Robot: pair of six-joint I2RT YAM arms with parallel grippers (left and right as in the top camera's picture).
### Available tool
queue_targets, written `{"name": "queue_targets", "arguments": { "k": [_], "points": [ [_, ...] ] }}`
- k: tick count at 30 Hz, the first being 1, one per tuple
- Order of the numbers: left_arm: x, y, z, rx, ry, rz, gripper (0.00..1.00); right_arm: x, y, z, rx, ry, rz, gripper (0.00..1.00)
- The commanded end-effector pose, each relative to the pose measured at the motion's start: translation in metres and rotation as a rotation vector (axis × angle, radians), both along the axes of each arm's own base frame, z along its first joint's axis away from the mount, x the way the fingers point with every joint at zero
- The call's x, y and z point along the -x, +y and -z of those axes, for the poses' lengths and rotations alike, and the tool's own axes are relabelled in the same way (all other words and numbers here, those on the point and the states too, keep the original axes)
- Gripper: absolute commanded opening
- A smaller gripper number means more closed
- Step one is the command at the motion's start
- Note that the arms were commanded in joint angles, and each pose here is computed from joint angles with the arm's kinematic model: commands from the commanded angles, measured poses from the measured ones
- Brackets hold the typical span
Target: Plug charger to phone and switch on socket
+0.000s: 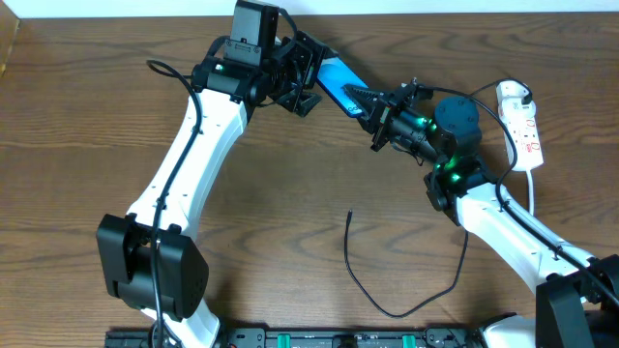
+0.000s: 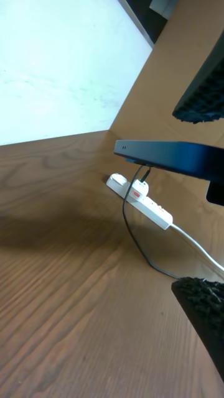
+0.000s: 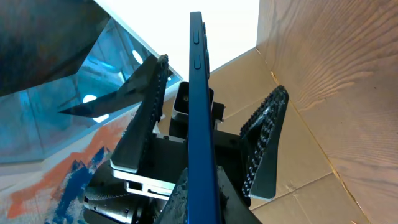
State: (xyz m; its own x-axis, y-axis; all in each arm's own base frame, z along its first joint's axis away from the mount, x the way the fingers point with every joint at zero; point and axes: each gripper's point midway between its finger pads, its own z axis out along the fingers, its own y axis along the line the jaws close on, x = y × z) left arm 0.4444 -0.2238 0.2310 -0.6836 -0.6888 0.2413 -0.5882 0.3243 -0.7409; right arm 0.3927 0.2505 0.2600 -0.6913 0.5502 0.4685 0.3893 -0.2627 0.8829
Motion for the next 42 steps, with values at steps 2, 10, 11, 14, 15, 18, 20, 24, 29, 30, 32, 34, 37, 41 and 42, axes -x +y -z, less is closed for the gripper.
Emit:
{"name": "queue_targets", "arguments": {
  "k": [2,10,11,14,15,18,20,24,29,30,32,34,37,41,42],
  "points": [
    [-0.003,0.002,-0.008,0.001,-0.023,-0.011,0.78,-0.001,0.001,-0.012,-0.02,-0.022,0.011,0.01],
    [-0.002,0.006,0.005,-0.03,-0.008,-0.024,0.78,-0.001,0.001,-0.012,-0.02,-0.022,0.01,0.01],
    [-0.002,0.005,0.004,-0.025,-0.012,-0.016,0.79,-0.001,0.001,-0.012,-0.02,-0.022,0.01,0.01],
    [-0.003,-0.004,-0.005,0.009,-0.064,0.044,0.79,-0.001,0.001,-0.012,-0.02,-0.022,0.011,0.01],
    [-0.003,-0.006,-0.007,0.018,-0.076,0.055,0.78,-0.002,0.0,-0.012,-0.02,-0.022,0.011,0.01],
    [-0.005,-0.009,-0.012,0.027,-0.111,0.08,0.78,-0.002,-0.001,-0.012,-0.02,-0.022,0.009,0.01],
    [-0.004,-0.011,-0.015,0.034,-0.129,0.103,0.76,-0.003,-0.002,-0.012,-0.02,-0.022,0.012,0.01],
    [-0.002,-0.013,-0.014,0.034,-0.141,0.132,0.76,-0.003,-0.002,-0.012,-0.02,-0.022,0.012,0.01],
    [0.0,-0.014,-0.014,0.04,-0.138,0.138,0.77,-0.003,-0.002,-0.012,-0.02,-0.023,0.012,0.01],
    [-0.001,-0.014,-0.015,0.041,-0.14,0.138,0.77,-0.003,-0.002,-0.012,-0.02,-0.023,0.012,0.01],
    [-0.002,-0.015,-0.016,0.044,-0.152,0.138,0.77,-0.003,-0.002,-0.012,-0.02,-0.023,0.013,0.01],
    [-0.005,-0.016,-0.02,0.048,-0.169,0.138,0.76,-0.003,-0.002,-0.014,-0.022,-0.028,0.014,0.01],
    [-0.005,-0.016,-0.02,0.049,-0.172,0.138,0.75,-0.003,-0.003,-0.021,-0.035,-0.059,0.018,0.01],
    [-0.005,-0.016,-0.02,0.05,-0.17,0.137,0.71,-0.005,-0.005,-0.03,-0.05,-0.095,0.035,0.01],
    [-0.005,-0.016,-0.02,0.051,-0.169,0.136,0.69,-0.005,-0.005,-0.03,-0.05,-0.095,0.036,0.02]
  ]
}}
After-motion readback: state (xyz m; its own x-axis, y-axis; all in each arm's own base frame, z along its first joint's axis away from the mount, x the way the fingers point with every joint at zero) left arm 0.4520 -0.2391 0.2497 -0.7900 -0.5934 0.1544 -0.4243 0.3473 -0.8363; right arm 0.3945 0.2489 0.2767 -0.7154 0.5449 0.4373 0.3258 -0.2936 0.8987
